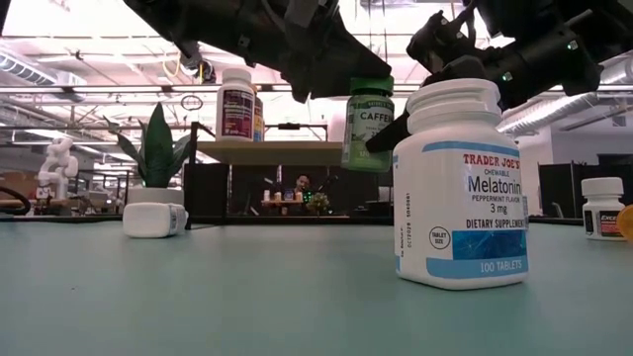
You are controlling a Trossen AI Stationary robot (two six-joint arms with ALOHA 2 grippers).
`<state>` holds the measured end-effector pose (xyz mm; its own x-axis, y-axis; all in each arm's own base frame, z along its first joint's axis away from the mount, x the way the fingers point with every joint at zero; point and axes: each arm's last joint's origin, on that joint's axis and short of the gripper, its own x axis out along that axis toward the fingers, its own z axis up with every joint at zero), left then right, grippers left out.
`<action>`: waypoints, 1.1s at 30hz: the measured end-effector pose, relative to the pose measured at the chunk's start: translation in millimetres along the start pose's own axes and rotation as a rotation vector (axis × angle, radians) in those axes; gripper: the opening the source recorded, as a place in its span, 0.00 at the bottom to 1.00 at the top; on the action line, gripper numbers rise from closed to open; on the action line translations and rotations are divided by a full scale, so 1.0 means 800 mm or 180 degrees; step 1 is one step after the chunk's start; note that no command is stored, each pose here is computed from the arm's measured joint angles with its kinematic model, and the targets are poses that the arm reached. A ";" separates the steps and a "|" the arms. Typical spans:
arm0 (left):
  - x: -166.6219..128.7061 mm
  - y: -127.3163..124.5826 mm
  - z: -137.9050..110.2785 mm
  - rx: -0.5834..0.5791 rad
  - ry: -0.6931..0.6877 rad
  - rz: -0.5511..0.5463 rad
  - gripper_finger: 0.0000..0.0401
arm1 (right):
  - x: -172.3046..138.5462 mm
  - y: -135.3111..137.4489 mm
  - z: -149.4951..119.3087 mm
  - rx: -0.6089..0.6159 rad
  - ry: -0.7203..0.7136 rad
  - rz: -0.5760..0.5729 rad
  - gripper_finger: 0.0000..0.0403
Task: Pick and place medicine bottles onto shelf by color
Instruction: Put the light green pill bottle on the shelf
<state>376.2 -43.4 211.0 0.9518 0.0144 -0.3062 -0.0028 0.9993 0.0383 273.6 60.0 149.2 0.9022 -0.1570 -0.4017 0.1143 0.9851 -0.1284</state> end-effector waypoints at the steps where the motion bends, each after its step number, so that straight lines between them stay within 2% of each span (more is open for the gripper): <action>1: 0.000 0.000 0.000 0.0000 0.0002 0.0002 0.52 | 0.000 0.000 0.000 0.0000 -0.0001 0.0000 0.56; 7: 0.000 0.000 0.000 -0.0010 0.0013 0.0016 0.51 | 0.000 0.000 -0.001 0.0040 0.0023 -0.0012 0.59; 14: 0.000 0.000 -0.003 0.0001 0.0075 0.0026 0.52 | -0.002 0.000 -0.004 0.0026 0.0126 -0.0009 0.55; 27: -0.001 0.000 -0.002 -0.0007 0.0067 0.0014 0.52 | -0.030 0.000 0.007 0.0085 0.0246 0.0071 0.56; 33: -0.002 0.000 0.000 -0.0001 0.0076 0.0016 0.52 | -0.030 0.000 0.008 0.0095 0.0243 0.0070 0.57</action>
<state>374.3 -43.0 211.4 0.9442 0.0203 -0.3286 -0.0077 0.9992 0.0398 254.6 64.4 164.3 0.8705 -0.1391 -0.4721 0.1082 0.9898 -0.0922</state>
